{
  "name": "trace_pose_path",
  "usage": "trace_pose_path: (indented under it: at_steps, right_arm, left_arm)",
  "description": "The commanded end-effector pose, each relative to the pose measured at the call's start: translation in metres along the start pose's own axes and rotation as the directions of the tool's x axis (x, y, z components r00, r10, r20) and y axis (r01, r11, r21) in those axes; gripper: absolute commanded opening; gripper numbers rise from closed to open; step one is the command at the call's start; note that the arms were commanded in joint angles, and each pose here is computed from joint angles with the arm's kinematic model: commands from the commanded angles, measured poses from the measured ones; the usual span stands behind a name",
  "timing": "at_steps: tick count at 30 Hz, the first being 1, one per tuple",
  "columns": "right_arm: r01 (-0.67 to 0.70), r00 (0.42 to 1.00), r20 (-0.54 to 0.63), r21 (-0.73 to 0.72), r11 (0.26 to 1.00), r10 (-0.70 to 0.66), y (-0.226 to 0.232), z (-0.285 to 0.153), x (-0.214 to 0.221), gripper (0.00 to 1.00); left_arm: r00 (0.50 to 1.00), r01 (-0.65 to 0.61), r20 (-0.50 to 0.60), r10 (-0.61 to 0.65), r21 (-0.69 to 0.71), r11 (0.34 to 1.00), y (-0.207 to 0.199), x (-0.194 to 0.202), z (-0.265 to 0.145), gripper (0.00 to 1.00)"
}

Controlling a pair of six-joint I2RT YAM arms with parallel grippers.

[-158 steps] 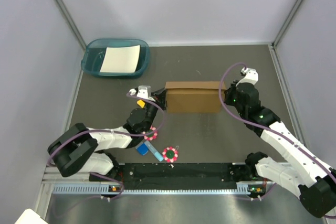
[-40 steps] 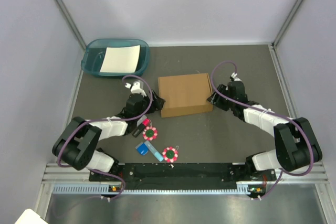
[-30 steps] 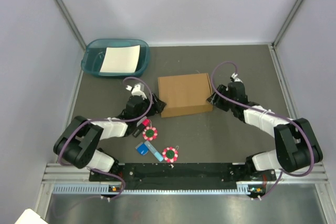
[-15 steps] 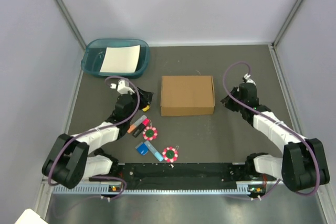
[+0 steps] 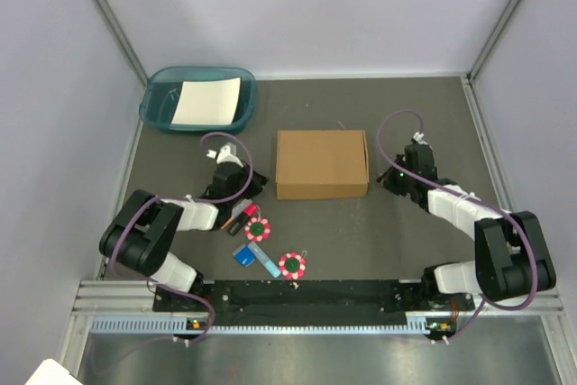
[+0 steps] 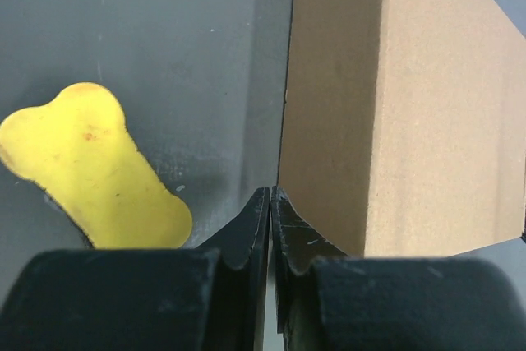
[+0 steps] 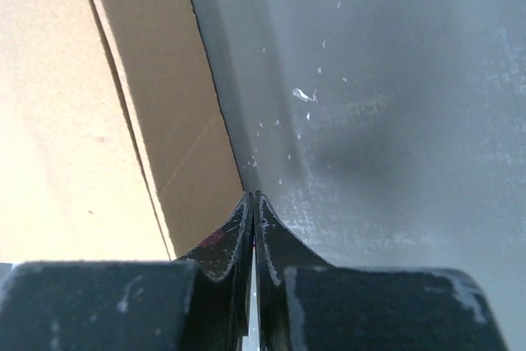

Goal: Fold the paper box

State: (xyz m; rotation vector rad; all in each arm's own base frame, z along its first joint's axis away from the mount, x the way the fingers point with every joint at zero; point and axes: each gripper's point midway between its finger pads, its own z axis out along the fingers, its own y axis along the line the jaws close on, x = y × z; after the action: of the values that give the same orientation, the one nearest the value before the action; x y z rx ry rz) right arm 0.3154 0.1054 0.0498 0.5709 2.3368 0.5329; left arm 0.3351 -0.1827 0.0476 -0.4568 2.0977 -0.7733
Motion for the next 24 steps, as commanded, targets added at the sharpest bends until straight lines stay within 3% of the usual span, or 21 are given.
trace_pose_path:
  at_steps: [1, 11, 24]
  right_arm:
    - [-0.008, 0.998, 0.058, -0.068, 0.998, 0.012, 0.016, 0.005, -0.018, 0.00]
    - [0.007, 1.000, -0.026, -0.150, 0.989, -0.011, 0.035, 0.015, 0.005, 0.00]
    - [0.066, 0.998, 0.022, -0.264, 0.962, -0.063, 0.078, -0.030, 0.000, 0.00]
  left_arm:
    - [0.999, 0.013, 0.048, -0.019, 0.123, 0.992, -0.035, -0.021, 0.007, 0.08]
    - [0.999, 0.031, 0.004, -0.033, 0.195, 0.980, -0.046, -0.011, 0.007, 0.04]
    - [0.999, 0.015, -0.034, -0.004, 0.327, 0.945, -0.082, -0.005, -0.018, 0.02]
